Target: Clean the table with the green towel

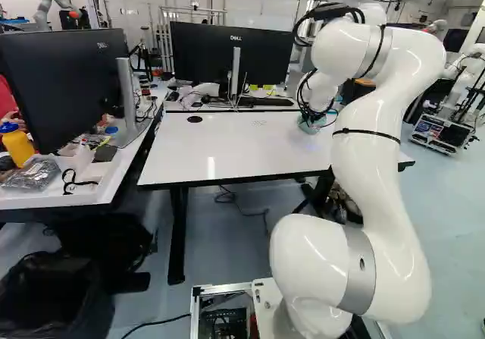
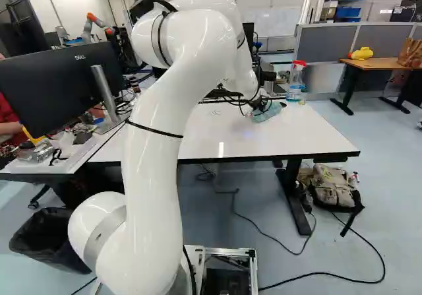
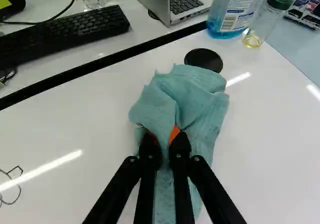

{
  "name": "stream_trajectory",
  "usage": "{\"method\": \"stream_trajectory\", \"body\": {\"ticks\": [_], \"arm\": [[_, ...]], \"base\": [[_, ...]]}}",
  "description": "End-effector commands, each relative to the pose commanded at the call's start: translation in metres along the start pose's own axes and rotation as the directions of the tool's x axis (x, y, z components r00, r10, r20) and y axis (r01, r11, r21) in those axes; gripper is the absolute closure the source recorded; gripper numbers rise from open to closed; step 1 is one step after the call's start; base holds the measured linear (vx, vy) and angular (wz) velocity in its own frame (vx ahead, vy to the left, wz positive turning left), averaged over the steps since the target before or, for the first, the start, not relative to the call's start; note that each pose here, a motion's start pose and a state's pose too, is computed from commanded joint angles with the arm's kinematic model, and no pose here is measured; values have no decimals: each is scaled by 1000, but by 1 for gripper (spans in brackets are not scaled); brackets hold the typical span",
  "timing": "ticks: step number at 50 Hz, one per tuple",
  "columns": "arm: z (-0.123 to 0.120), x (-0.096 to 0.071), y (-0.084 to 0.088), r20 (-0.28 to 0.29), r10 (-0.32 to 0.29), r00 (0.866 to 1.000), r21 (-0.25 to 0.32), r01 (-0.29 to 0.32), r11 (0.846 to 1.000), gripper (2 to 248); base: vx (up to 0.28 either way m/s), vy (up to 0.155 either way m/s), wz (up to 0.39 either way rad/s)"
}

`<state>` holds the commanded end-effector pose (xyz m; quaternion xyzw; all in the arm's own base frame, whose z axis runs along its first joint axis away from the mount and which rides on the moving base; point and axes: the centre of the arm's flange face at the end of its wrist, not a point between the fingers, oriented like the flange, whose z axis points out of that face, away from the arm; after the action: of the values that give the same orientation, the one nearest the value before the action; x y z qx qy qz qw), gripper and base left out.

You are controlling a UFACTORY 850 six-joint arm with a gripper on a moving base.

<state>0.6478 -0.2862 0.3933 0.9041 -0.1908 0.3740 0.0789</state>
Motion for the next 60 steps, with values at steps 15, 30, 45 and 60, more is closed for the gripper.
{"method": "stream_trajectory", "body": {"ticks": [15, 30, 45, 60], "arm": [[-22, -17, -3, 26, -4, 1000, 4, 4, 1000, 211], [-46, -36, -5, 51, -6, 999, 5, 5, 1000, 211], [-65, -52, -4, 70, -5, 998, 5, 5, 1000, 211], [-68, -50, -5, 64, -6, 998, 6, 6, 1000, 211]], "base": [[0, 0, 0], [0, 0, 0], [0, 0, 0], [0, 0, 0]]}}
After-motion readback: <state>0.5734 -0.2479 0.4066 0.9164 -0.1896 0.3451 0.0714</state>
